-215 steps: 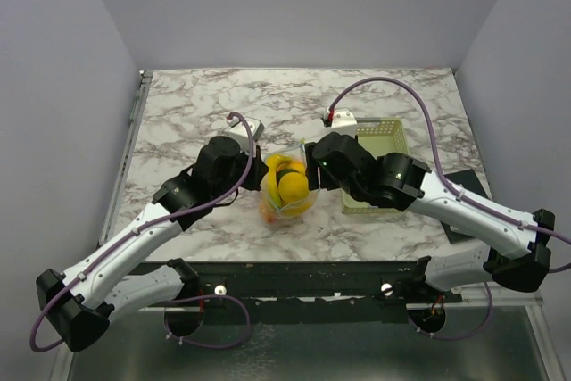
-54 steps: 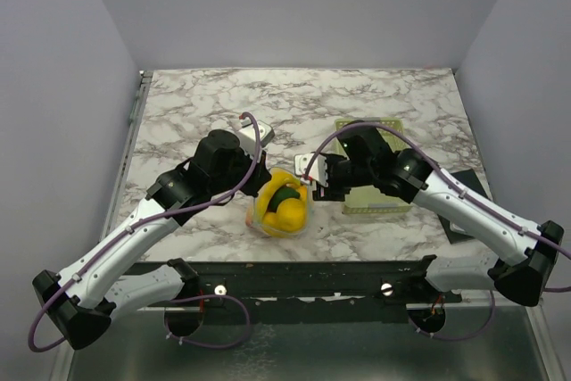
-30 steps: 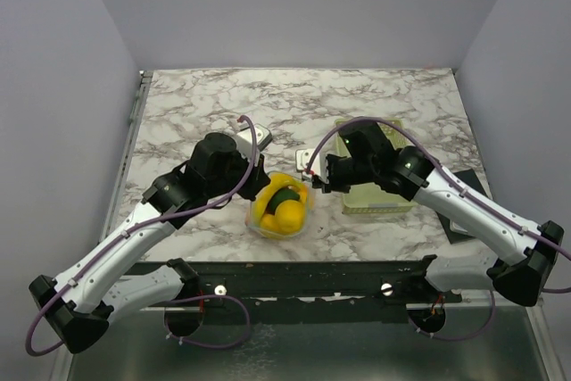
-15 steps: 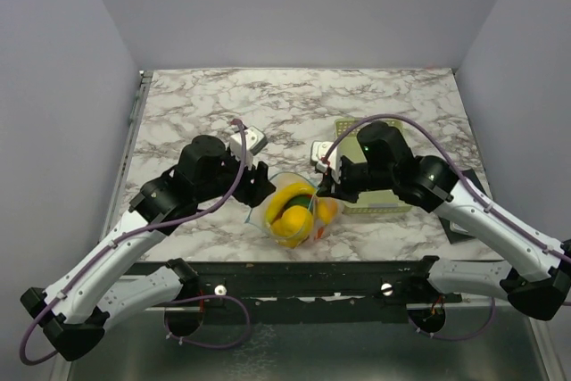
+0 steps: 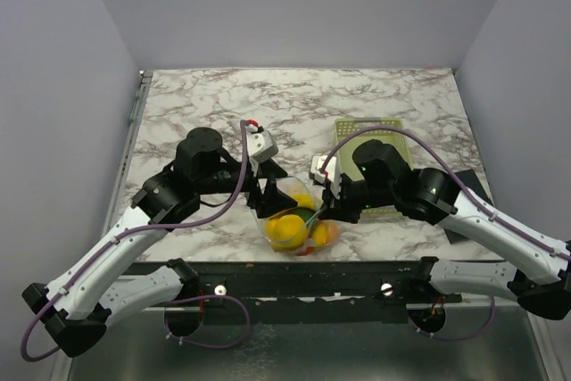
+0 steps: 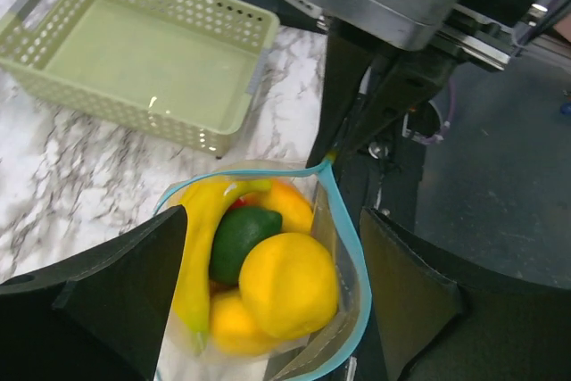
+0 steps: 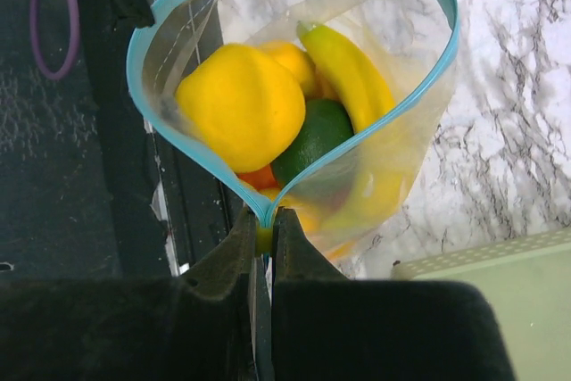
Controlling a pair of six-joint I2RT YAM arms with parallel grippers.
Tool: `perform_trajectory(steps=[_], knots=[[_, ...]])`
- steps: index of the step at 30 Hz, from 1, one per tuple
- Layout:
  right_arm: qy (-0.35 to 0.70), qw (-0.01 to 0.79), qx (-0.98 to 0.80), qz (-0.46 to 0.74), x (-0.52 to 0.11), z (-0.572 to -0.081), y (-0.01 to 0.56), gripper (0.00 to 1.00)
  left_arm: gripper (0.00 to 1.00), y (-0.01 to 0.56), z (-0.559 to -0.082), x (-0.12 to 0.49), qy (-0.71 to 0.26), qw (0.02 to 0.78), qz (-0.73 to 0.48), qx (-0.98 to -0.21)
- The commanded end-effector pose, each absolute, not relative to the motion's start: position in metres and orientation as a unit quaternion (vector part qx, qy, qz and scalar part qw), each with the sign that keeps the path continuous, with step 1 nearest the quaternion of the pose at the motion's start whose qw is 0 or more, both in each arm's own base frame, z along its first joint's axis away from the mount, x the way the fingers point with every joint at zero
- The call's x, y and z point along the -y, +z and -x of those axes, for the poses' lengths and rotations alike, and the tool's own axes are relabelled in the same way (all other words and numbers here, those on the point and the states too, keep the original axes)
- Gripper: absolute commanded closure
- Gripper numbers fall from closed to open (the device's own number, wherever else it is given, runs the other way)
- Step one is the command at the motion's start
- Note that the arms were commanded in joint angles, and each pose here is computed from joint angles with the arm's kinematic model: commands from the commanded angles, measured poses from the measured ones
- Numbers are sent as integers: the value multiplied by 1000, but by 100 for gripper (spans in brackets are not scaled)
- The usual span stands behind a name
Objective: Place the food in the zip-top bag and seal the zipper
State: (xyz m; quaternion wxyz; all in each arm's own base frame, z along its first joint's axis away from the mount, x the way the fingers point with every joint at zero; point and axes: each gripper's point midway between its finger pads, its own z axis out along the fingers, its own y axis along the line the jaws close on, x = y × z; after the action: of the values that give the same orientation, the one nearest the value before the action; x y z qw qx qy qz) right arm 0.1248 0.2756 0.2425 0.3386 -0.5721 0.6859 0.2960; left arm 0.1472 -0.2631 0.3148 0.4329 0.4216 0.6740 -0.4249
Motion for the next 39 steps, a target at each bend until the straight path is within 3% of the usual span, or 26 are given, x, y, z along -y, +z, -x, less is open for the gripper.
perform_trajectory(steps=[1, 22, 39], knots=[[302, 334, -699, 555, -265, -115, 251, 99, 20, 324, -129, 283, -487, 421, -479, -597], [329, 304, -733, 513, -254, -97, 258, 99, 20, 297, -90, 341, -539, 372, -567, -499], [358, 330, -724, 489, -252, -91, 280, 99, 20, 258, -100, 357, -488, 381, -566, -544]])
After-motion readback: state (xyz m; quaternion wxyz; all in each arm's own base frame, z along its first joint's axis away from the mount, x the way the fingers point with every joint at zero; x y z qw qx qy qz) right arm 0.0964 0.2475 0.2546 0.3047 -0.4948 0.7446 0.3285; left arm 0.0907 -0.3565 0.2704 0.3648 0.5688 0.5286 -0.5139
